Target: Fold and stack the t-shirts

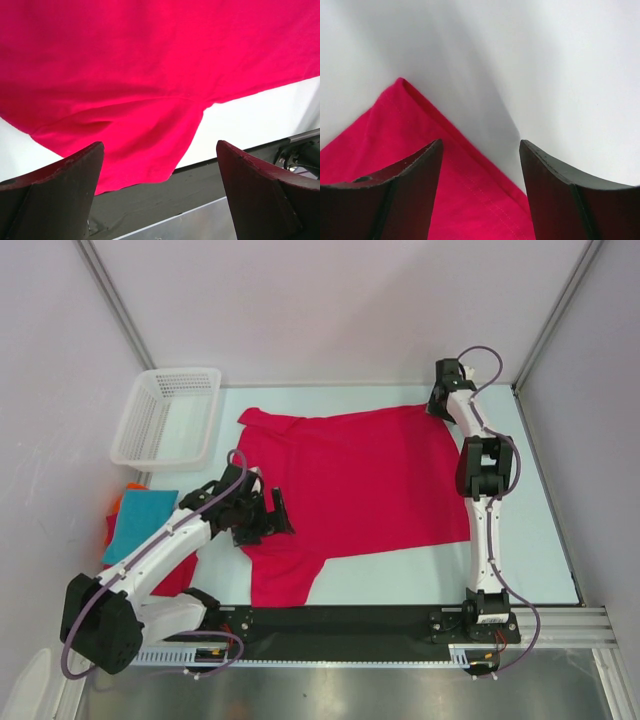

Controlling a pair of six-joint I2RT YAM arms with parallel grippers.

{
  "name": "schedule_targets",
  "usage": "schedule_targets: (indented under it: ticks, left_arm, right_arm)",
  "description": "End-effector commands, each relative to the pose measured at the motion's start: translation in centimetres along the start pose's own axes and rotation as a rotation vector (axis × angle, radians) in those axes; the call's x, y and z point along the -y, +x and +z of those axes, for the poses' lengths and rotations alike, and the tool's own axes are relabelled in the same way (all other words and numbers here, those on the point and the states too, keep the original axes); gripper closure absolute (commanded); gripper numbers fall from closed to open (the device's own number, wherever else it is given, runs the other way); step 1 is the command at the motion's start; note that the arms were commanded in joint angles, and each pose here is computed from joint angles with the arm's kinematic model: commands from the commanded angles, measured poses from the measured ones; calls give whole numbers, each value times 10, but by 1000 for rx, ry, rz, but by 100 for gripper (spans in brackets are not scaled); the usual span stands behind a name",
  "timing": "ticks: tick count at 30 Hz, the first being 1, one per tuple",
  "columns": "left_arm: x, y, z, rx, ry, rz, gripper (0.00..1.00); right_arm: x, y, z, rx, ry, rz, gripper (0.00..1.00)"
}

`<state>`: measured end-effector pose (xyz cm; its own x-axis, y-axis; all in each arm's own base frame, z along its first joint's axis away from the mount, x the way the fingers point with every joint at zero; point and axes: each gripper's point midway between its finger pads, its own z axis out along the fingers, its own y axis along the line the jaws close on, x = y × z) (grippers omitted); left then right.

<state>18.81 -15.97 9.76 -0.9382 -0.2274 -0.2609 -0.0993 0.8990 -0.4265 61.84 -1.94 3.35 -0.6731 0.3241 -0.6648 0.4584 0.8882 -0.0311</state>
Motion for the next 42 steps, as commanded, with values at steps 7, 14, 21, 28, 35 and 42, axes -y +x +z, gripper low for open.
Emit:
schedule_targets:
  ticks: [7,14,21,28,35,42]
  left_arm:
    - [23,-90,-8,208,6,-7,1]
    - [39,-211,3,376,-115,21,0]
    - [52,-318,-5,520,-204,129,0]
    - [33,-336,42,398,-209,62,0]
    - [21,-336,60,362,-172,23,0]
    - [20,-359,72,385,-116,6,0]
  right_arm:
    - [-78,12,-121,57,-150,-140,31]
    - [-102,36,-241,123,-287,-211,30]
    - [-74,57,-306,127,-383,-166,30]
    - [-71,89,-295,83,-389,-198,29]
    - [-92,95,-264,-1,-359,-250,29]
    - [-104,116,-283,-38,-393,-280,29]
